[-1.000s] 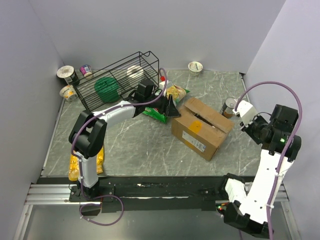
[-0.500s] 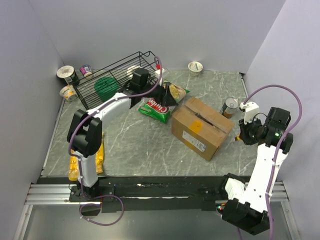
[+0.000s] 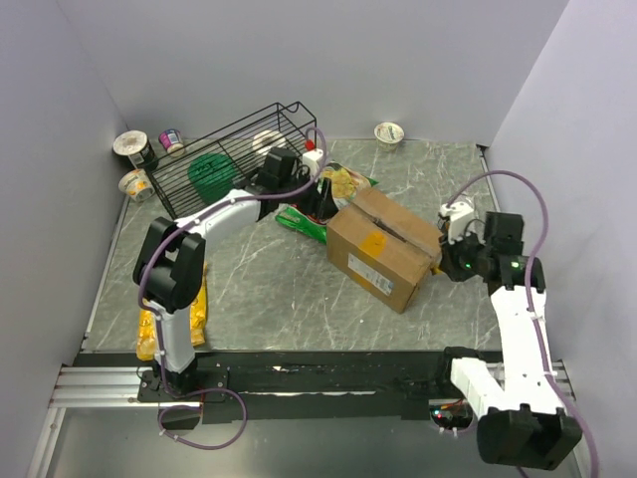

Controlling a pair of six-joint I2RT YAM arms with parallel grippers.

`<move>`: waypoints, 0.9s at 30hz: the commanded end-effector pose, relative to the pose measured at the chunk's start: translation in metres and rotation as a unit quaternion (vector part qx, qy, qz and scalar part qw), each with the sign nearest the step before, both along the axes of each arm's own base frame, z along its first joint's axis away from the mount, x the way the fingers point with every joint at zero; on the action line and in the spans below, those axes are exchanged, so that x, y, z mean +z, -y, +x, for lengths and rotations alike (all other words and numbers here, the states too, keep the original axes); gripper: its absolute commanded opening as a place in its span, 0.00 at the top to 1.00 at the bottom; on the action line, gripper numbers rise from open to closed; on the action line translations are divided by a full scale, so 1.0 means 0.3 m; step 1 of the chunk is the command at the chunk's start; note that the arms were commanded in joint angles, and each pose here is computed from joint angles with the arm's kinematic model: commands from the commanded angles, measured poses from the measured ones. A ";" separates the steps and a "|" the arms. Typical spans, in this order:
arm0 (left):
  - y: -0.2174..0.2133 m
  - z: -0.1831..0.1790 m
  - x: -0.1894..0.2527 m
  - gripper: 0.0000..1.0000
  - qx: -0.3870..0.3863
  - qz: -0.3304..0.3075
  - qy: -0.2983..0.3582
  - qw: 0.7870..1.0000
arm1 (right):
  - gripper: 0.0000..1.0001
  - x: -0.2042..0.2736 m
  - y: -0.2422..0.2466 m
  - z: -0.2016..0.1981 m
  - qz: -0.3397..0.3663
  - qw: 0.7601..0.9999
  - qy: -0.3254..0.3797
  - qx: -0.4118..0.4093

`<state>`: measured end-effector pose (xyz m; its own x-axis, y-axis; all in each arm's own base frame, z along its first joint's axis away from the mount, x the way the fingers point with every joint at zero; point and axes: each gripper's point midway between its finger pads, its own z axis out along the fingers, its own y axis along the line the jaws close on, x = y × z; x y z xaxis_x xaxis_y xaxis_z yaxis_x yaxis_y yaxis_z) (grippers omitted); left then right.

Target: Unpack the express box

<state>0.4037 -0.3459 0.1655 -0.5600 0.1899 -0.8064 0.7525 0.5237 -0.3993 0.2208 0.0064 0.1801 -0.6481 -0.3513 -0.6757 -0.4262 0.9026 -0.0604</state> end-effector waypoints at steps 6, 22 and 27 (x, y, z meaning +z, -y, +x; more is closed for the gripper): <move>0.000 -0.287 0.026 0.37 -0.113 0.016 0.011 0.993 | 1.00 0.001 -0.131 0.091 0.043 0.997 0.035 0.049; -0.357 -0.361 0.069 0.30 -0.101 0.188 0.007 0.977 | 1.00 0.110 -0.004 0.146 0.031 0.998 0.014 -0.057; -0.272 -0.293 0.337 0.20 -0.124 0.115 0.116 0.979 | 1.00 0.306 0.177 0.138 0.104 0.966 0.082 -0.222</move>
